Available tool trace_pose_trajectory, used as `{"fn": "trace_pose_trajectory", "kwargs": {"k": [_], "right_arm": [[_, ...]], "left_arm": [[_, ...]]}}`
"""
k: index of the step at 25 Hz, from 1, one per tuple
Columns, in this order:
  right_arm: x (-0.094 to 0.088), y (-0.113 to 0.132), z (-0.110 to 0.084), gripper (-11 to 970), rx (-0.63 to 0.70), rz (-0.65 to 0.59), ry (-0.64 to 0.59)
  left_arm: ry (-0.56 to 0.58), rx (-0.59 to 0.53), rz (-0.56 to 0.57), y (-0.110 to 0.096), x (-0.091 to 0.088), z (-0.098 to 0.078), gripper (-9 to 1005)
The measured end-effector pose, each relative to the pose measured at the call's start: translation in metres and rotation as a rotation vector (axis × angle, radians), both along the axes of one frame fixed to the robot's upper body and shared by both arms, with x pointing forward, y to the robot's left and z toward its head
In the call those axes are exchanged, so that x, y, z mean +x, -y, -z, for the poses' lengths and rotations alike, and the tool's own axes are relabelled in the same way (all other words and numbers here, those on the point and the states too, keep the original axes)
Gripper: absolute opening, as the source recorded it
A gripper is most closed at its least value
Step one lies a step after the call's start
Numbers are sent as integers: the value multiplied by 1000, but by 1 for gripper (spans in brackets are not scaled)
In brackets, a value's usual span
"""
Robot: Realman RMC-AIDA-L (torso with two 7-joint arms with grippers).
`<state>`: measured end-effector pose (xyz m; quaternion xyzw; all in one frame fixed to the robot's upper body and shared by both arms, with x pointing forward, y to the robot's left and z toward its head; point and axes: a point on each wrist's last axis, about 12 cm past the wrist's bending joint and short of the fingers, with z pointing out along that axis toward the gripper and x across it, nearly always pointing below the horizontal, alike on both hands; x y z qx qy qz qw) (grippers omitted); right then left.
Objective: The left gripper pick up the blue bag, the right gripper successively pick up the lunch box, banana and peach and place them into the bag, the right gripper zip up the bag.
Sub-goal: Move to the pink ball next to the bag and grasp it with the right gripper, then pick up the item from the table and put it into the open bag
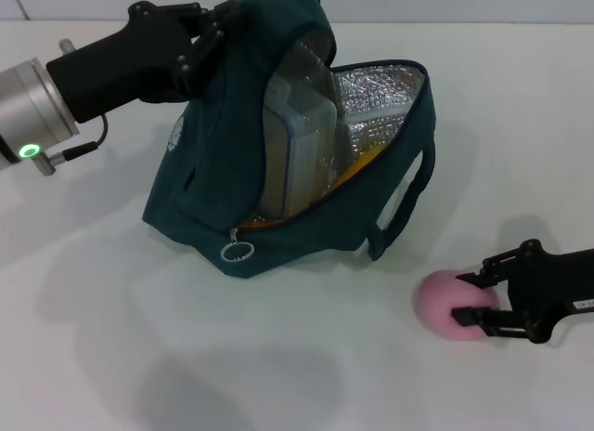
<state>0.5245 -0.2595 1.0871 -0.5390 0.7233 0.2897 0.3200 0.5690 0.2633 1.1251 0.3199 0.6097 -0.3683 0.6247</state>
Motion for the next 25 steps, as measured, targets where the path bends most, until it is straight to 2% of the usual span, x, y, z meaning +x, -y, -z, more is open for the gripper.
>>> {"fn": "trace_pose_trajectory", "kwargs": {"k": [5, 12, 19, 21, 25], "right_arm": [[2, 2, -2, 471, 9, 15, 3], [2, 19, -14, 305, 101, 60, 33], [-11, 42, -34, 245, 409, 67, 167], [-9, 45, -43, 237, 519, 89, 222], [1, 36, -58, 221, 610, 75, 277]], "left_arm": [[-1, 0, -1, 0, 0, 0, 40], [15, 7, -2, 2, 0, 1, 40], [17, 8, -2, 2, 0, 1, 40], [17, 8, -2, 2, 0, 1, 40], [18, 8, 0, 2, 0, 1, 39]]}}
